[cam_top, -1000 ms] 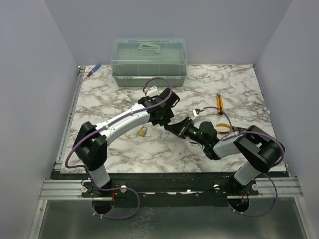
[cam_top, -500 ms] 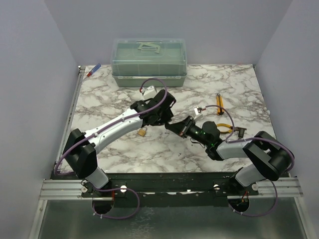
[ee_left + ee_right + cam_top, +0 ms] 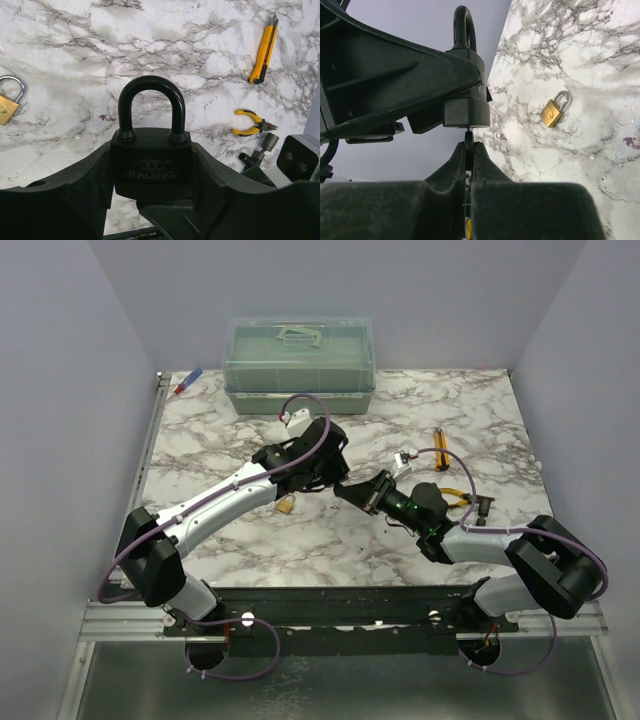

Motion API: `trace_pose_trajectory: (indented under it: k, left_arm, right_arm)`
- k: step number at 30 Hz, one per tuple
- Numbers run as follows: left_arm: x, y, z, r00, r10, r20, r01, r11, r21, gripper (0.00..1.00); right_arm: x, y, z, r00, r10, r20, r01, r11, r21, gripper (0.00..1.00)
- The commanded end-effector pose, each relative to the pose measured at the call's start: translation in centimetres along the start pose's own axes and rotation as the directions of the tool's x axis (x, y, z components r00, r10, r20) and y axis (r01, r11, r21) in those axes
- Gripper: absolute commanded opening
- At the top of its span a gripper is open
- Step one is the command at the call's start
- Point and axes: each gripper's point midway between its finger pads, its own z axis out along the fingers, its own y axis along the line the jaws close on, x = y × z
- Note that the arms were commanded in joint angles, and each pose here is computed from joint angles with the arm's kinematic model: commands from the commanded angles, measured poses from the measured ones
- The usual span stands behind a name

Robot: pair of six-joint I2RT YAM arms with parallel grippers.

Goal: Unlock with the key

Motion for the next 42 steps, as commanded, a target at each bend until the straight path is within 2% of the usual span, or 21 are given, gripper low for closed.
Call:
trace_pose_trajectory:
  k: [1, 17, 26, 30, 31, 35, 42]
  left_arm:
    - [3.6, -3.6, -4.1, 0.987, 0.07, -0.143, -0.041, 0.979, 0.199, 0.0]
    - [2.7, -4.9, -7.2, 0.99, 0.123, -0.072, -0.089, 0.926, 0.366, 0.0]
    - [2.3, -4.6, -7.7, 0.993, 0.107, -0.051, -0.08, 0.925, 0.372, 0.0]
    - [2.1, -4.4, -7.4, 0.996, 0.077, -0.044, -0.057, 0.935, 0.351, 0.0]
    - [1.9, -4.2, -7.3, 0.997, 0.062, -0.037, -0.046, 0.939, 0.341, 0.0]
    - [1.2, -4.2, -6.9, 1.0, 0.018, -0.015, -0.012, 0.951, 0.31, 0.0]
    - [-0.2, -4.7, -5.9, 0.999, -0.05, 0.013, 0.044, 0.961, 0.274, 0.0]
  right_arm:
    - [-4.2, 1.5, 1.2, 0.987, -0.021, 0.162, 0.022, 1.0, -0.008, 0.0]
    - [-4.3, 4.6, 1.2, 0.989, 0.015, 0.149, 0.008, 0.988, -0.154, 0.0]
    - [-4.5, 5.3, 1.5, 0.989, -0.001, 0.147, 0.025, 0.986, -0.163, 0.0]
    - [-4.3, 4.9, 2.0, 0.989, -0.074, 0.125, 0.089, 0.989, -0.119, 0.0]
    - [-4.2, 4.6, 2.0, 0.989, -0.097, 0.115, 0.109, 0.989, -0.098, 0.02]
    - [-4.0, 3.7, 1.2, 0.977, -0.192, 0.096, 0.197, 0.98, -0.038, 0.23]
    - [-3.7, 3.3, -1.3, 0.947, -0.314, 0.068, 0.313, 0.95, 0.019, 0.46]
